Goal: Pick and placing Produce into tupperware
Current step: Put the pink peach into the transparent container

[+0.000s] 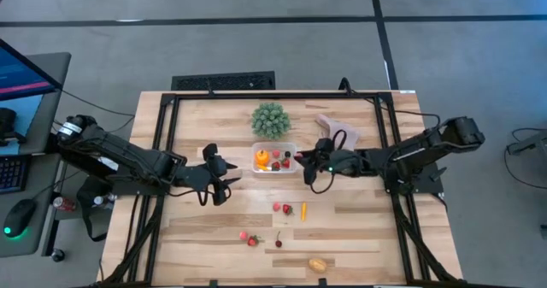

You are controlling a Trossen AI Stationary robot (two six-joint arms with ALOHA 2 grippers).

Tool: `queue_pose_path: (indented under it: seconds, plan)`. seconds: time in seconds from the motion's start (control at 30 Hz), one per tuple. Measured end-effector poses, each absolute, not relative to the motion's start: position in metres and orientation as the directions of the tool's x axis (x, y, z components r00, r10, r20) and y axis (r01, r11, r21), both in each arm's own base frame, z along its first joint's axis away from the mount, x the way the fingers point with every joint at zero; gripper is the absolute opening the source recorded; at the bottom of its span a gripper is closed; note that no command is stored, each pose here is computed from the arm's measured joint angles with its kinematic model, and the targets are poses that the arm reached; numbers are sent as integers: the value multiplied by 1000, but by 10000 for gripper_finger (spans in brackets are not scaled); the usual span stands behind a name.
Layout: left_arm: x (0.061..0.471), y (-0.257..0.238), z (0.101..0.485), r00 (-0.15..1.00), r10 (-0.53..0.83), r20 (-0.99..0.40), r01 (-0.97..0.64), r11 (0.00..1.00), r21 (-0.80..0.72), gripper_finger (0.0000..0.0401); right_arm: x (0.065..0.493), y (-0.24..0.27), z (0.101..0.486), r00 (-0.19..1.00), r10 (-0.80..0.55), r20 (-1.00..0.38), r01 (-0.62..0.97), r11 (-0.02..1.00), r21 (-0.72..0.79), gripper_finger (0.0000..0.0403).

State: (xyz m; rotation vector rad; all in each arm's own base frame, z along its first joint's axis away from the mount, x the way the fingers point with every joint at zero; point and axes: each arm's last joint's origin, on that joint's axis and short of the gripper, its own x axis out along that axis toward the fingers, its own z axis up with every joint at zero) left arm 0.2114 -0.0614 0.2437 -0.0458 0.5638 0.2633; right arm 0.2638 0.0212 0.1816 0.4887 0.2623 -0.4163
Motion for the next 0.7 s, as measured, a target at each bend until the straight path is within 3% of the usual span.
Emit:
queue_pose_path:
  seconds: [0.7]
  plan:
    - [211, -60, 244, 808, 264, -527, -290, 956, 34, 174, 324, 11, 148, 836, -365, -409, 507, 799, 324, 102]
